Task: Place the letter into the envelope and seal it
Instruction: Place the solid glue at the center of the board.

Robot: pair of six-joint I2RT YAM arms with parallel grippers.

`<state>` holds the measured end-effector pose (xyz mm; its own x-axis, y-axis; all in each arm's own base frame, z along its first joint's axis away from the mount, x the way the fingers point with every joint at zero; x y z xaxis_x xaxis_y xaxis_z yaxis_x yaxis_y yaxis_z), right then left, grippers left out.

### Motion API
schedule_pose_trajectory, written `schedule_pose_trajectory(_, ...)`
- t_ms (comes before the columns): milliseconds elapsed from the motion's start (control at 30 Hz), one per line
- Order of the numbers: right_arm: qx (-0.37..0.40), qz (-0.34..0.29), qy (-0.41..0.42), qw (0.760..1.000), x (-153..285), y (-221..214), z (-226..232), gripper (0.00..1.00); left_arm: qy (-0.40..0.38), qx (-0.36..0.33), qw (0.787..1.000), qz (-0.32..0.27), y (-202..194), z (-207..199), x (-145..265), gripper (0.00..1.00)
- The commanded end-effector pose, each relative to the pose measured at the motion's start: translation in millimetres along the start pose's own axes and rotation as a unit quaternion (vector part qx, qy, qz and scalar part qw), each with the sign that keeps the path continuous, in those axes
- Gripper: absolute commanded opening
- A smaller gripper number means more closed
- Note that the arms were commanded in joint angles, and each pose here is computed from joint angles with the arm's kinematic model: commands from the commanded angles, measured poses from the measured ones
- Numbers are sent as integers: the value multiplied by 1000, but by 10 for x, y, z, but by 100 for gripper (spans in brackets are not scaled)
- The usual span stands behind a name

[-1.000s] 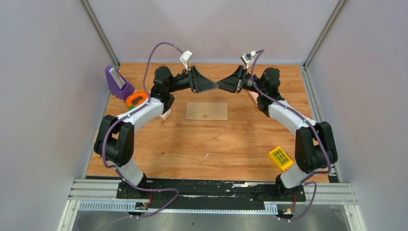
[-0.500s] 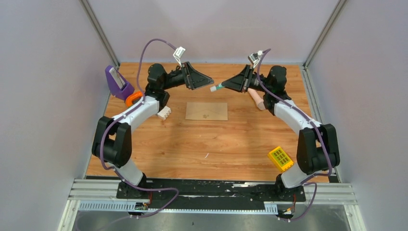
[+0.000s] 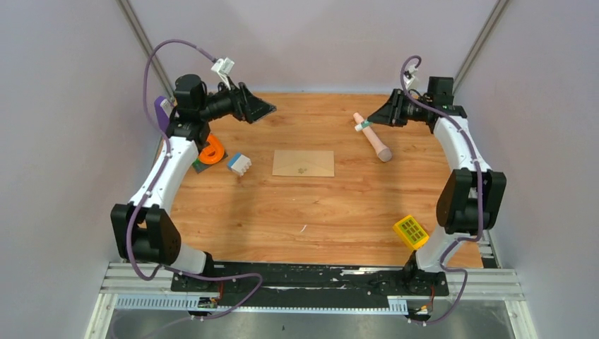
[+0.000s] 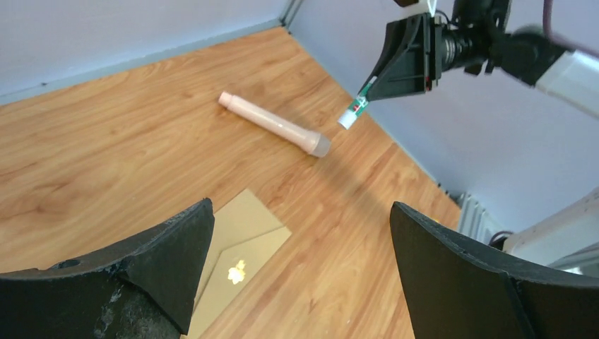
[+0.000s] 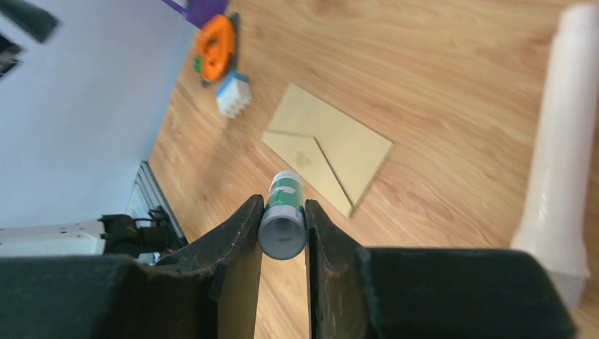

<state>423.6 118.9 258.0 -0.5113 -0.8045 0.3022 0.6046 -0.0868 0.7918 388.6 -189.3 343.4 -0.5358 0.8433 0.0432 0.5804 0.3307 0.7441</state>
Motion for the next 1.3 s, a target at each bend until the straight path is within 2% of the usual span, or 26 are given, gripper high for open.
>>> schedule_pose_trajectory(0, 23, 150, -40, 988, 151, -587, -150, 0, 50, -58, 996, 51, -151, 52, 321, 100)
schedule_pose_trajectory(167, 44, 237, -34, 970, 152, -832, -241, 0, 90, -60, 991, 78, -297, 205, 526, 100)
schedule_pose_trajectory(267, 24, 276, -6, 961, 81, -961, -287, 1, 93, -56, 990, 85, -381, 223, 579, 100)
schedule_pose_trajectory(400, 15, 319, 16, 948, -73, -1139, -291, 1, 105, -67, 989, 85, -414, 216, 639, 100)
schedule_pose_trajectory(700, 21, 428, -3, 904, -350, -1706, -474, 8, 113, -83, 987, 72, -480, 188, 722, 100)
schedule_pose_trajectory(933, 18, 453, -51, 890, -504, -1700, -787, 12, 117, -92, 987, 61, -475, 132, 769, 100)
schedule_pose_trajectory(1267, 30, 467, -100, 878, -813, -1828, -953, 22, 117, -101, 987, 50, -465, 77, 805, 100)
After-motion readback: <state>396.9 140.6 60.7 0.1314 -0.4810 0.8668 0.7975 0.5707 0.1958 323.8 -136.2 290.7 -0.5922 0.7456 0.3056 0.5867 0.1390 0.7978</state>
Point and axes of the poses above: each gripper's point midway between its finger pads, its own x axis back along the fingers, its own z axis along the line the jaws close on, y = z × x, the point moved 1 cm from there along x, back along the fingers, and after that the axes turned 12 degrees about x, right-handed, at the moved point
